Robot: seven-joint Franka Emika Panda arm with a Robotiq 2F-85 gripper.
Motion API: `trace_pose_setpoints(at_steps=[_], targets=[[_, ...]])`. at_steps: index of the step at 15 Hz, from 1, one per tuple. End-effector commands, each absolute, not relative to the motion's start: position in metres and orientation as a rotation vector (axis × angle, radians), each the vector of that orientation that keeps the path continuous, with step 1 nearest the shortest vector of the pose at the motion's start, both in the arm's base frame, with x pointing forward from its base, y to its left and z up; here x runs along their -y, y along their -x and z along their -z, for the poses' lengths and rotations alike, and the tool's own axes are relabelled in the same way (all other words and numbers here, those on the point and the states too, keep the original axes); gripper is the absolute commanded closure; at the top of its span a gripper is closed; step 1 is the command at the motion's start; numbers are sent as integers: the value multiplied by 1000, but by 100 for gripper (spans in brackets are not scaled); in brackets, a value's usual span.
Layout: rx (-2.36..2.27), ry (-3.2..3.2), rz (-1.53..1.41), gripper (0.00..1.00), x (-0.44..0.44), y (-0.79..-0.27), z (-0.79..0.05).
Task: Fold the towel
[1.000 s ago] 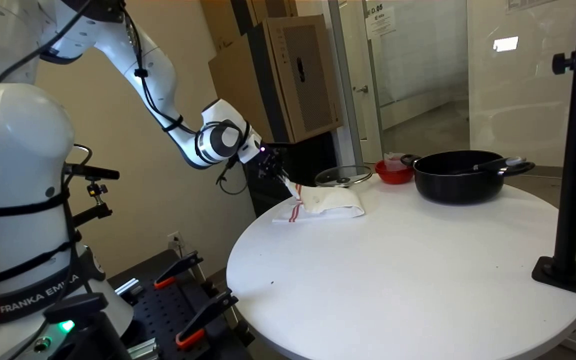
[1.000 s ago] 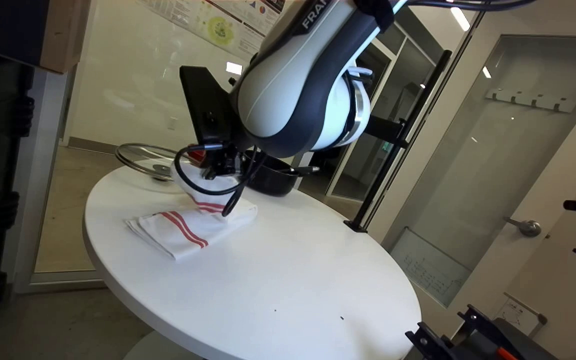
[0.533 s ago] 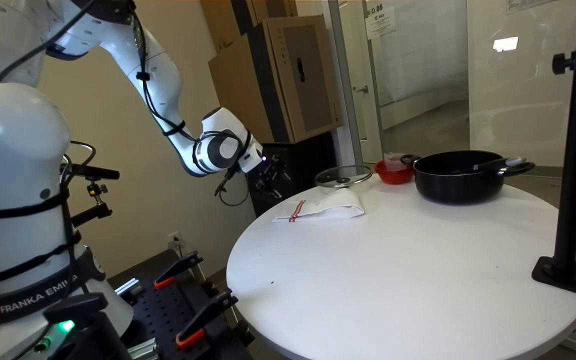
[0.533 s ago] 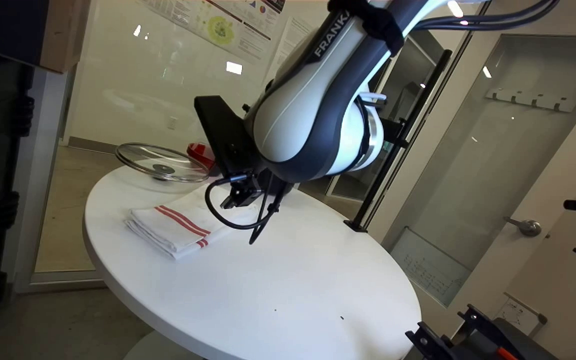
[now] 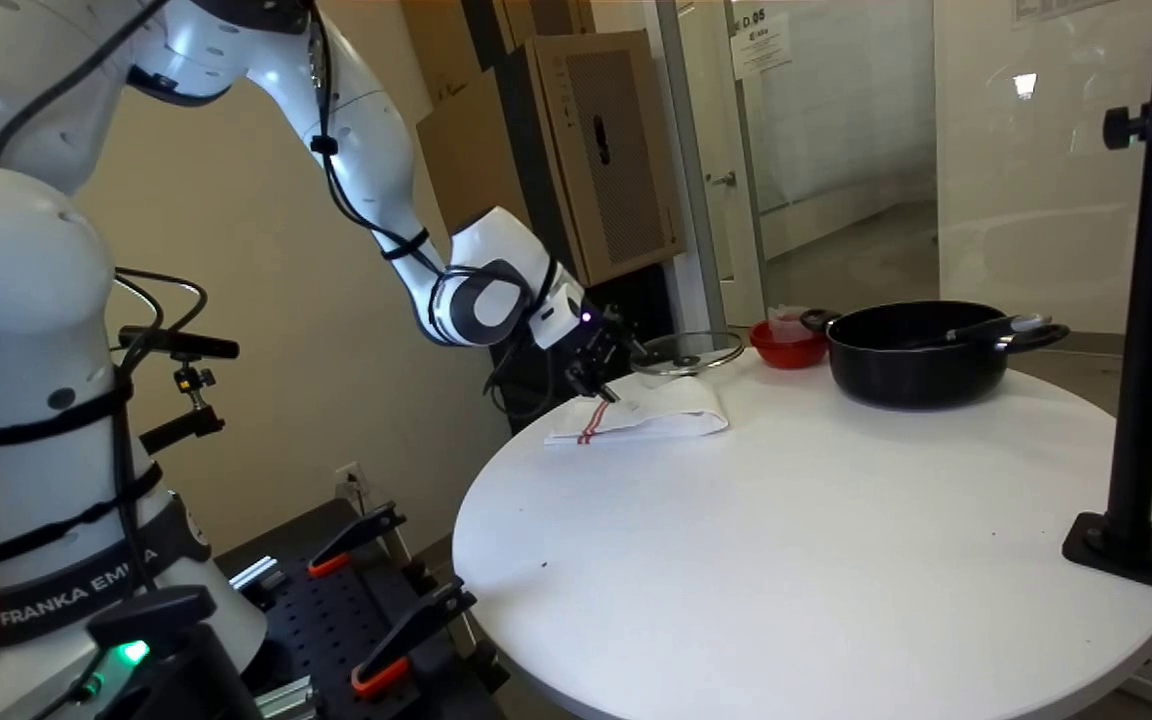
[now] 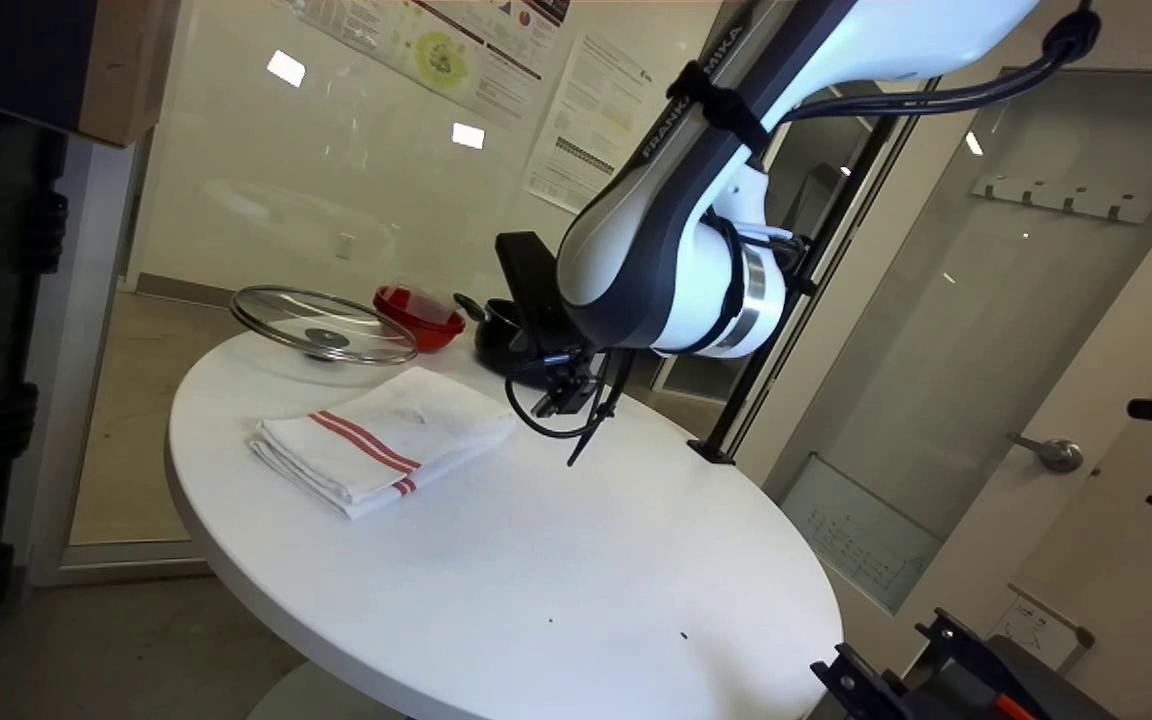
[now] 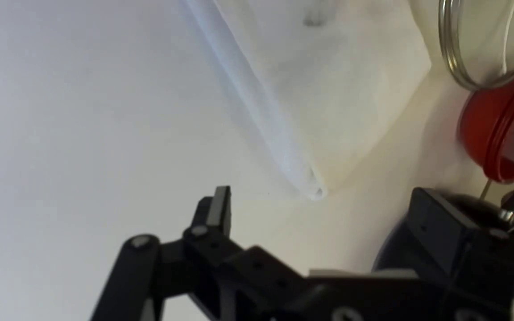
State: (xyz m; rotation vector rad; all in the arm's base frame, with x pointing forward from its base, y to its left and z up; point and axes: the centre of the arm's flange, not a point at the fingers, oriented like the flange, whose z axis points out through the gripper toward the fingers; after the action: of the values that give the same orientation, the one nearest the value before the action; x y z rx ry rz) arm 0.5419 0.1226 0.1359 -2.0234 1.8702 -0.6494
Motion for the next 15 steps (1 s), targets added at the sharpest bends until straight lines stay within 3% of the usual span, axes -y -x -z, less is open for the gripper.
trace_pose_setpoints(at_steps=[1, 10, 15], targets=[[-1971, 1928, 703, 0, -81, -572, -136], [-2419, 1556, 700, 0, 47, -681, -159], [-2540, 1517, 522, 0, 50, -705, -126]])
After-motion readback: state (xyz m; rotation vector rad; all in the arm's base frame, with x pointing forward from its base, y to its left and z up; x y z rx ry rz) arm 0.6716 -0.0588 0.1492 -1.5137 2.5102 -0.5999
